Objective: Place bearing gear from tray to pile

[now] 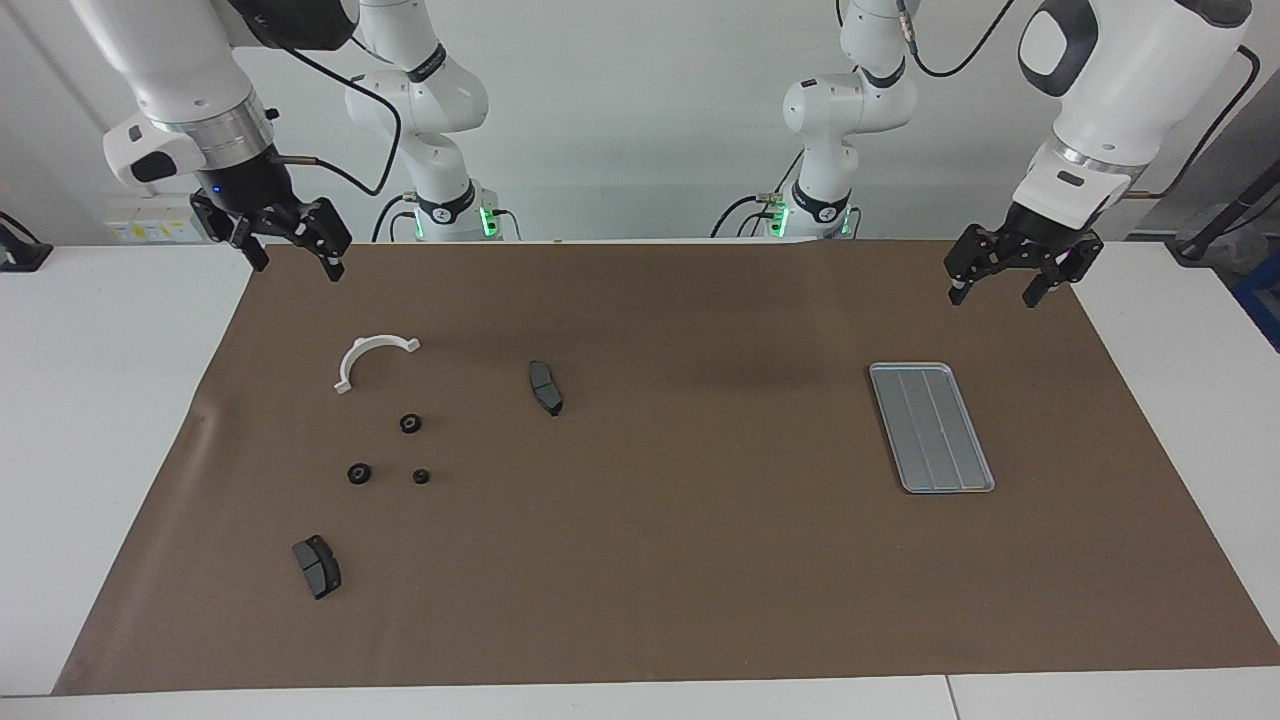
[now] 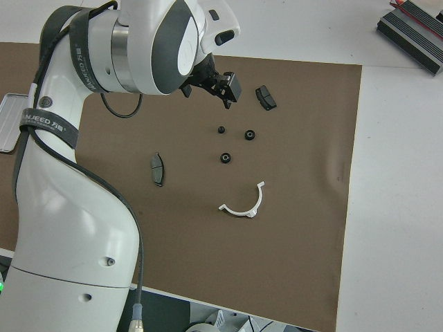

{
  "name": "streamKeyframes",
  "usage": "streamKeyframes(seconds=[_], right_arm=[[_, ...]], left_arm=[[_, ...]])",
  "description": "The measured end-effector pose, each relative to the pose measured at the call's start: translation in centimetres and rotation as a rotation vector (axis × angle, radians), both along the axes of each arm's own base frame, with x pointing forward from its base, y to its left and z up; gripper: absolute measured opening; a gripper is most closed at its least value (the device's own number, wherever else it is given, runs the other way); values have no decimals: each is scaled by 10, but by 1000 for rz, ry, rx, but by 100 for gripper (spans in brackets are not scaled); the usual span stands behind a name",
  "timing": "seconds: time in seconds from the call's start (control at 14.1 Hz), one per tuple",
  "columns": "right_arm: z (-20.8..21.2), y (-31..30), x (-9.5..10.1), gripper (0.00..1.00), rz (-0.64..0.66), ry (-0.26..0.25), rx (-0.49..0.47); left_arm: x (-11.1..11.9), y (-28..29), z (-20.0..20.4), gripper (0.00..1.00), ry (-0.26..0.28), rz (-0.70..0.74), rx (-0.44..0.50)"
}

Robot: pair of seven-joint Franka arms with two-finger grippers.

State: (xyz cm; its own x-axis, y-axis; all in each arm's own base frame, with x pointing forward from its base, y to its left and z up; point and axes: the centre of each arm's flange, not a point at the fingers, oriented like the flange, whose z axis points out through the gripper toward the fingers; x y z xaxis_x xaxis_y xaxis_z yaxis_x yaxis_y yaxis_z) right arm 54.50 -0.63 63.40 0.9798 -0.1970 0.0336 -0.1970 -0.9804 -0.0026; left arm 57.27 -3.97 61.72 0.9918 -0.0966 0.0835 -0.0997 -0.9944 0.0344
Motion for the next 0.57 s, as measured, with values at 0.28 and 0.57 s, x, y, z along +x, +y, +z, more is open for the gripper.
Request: streamKeyframes(seconds=[0.28,0.57], right_arm=[[0,0,0,100,4,3,-9],[0,0,0,100,6,3,-12]], left_arm=[[0,0,0,100,0,0,0],[0,0,0,100,0,0,0]])
